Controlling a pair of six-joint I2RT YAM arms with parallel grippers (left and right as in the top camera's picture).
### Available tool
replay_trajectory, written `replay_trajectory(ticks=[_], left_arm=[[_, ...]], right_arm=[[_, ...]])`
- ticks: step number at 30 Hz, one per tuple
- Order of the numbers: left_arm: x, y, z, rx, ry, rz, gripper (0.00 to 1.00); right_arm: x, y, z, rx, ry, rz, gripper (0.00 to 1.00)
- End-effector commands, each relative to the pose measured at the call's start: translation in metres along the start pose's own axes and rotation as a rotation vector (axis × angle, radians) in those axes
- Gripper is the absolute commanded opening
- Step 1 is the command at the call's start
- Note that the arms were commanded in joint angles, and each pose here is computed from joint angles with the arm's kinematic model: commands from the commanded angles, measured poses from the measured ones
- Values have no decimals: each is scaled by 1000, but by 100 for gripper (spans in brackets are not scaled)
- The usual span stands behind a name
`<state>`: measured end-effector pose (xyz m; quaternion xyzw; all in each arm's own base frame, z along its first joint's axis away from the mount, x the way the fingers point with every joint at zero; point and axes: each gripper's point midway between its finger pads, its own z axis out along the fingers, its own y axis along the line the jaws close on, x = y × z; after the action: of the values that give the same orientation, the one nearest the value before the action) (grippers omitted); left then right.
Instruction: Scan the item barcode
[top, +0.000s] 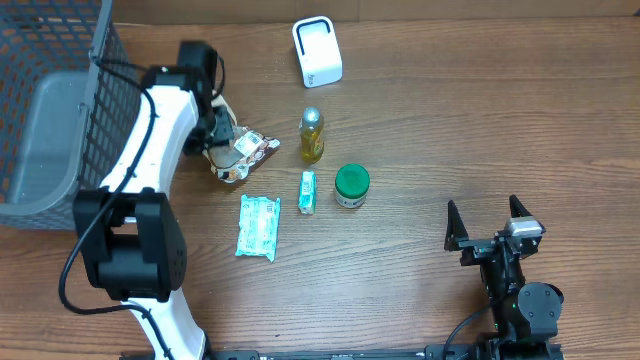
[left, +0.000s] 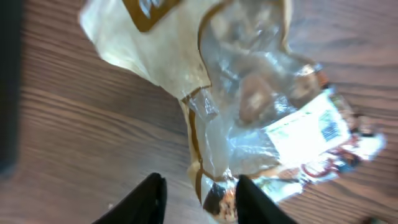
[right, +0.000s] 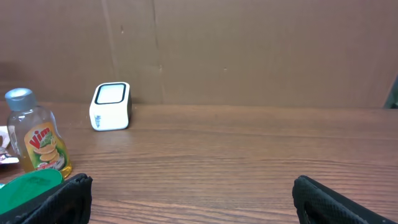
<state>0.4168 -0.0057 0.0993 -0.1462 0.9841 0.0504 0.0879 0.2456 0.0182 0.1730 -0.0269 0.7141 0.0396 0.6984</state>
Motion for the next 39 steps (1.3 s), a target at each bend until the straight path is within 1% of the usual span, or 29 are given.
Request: replay_trajectory(ticks=[1, 4, 10, 12, 14, 18, 22, 28, 31, 39], left_arm=[[3, -7, -15, 50, 34, 27, 40], [32, -17, -16, 104, 157, 42, 38], [100, -15, -3, 30, 378, 128, 39], [119, -17, 4, 9, 427, 157, 38], [136, -19, 9, -10, 468, 187, 33], [160, -23, 15, -39, 517, 242, 32], [169, -28, 25, -48, 506, 264, 32], [183, -33, 50, -24, 499, 238, 30], [177, -39, 58, -6, 459, 228, 29], [136, -57, 65, 56, 296, 213, 28]], right_arm=[[4, 1, 0, -3, 3, -1, 100], [4, 1, 0, -3, 3, -1, 100], [4, 1, 0, -3, 3, -1, 100], [4, 1, 0, -3, 3, -1, 100], [4, 1, 0, -3, 3, -1, 100], [4, 1, 0, -3, 3, -1, 100], [4, 1, 0, -3, 3, -1, 100], [4, 1, 0, -3, 3, -1, 100], [4, 1, 0, -3, 3, -1, 100], [4, 1, 0, -3, 3, -1, 100]])
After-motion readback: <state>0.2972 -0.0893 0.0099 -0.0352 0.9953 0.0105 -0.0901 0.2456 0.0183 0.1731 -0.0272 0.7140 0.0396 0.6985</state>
